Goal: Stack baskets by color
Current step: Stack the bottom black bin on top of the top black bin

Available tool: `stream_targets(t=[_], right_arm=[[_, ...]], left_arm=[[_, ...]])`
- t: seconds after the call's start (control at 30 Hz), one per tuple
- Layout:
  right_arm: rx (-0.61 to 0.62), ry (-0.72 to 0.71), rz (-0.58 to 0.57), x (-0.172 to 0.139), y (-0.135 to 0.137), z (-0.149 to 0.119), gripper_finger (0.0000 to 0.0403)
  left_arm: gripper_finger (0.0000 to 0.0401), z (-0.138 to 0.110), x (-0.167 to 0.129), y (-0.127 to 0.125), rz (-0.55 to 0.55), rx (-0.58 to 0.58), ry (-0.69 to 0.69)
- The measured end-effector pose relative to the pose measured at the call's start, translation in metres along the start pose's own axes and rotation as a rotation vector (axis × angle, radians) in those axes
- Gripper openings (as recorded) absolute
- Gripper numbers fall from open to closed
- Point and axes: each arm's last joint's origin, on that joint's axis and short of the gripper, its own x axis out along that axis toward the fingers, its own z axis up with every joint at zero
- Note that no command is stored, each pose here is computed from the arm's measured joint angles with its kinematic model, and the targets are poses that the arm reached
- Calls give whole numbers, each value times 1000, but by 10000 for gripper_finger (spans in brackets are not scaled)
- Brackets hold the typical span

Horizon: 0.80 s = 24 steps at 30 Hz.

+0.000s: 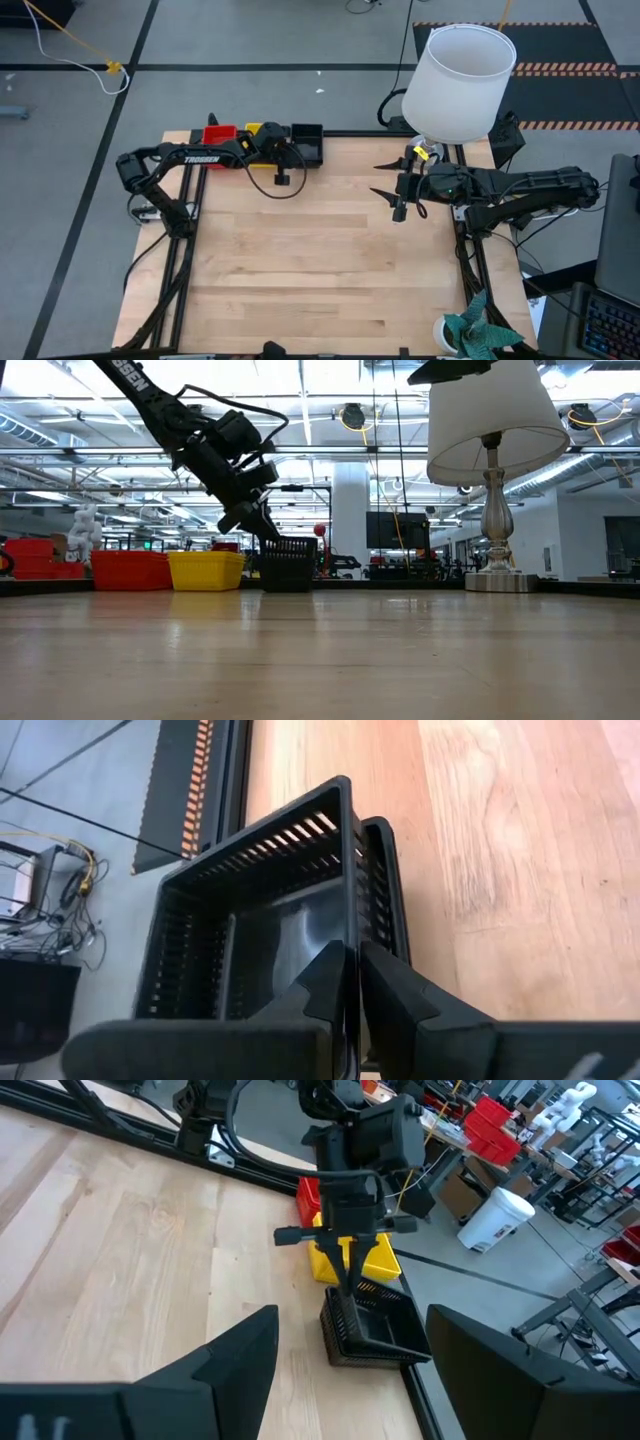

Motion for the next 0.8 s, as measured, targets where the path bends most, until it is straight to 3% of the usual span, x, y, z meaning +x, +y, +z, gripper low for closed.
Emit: stream_targets(t=[0.6, 0.8], right_arm=[[0, 1, 0, 0, 0, 0, 247], [0, 1, 0, 0, 0, 0, 247]], left_arm=[[36, -2, 0, -1, -8, -26, 19], [68, -2, 0, -2, -6, -56, 35]])
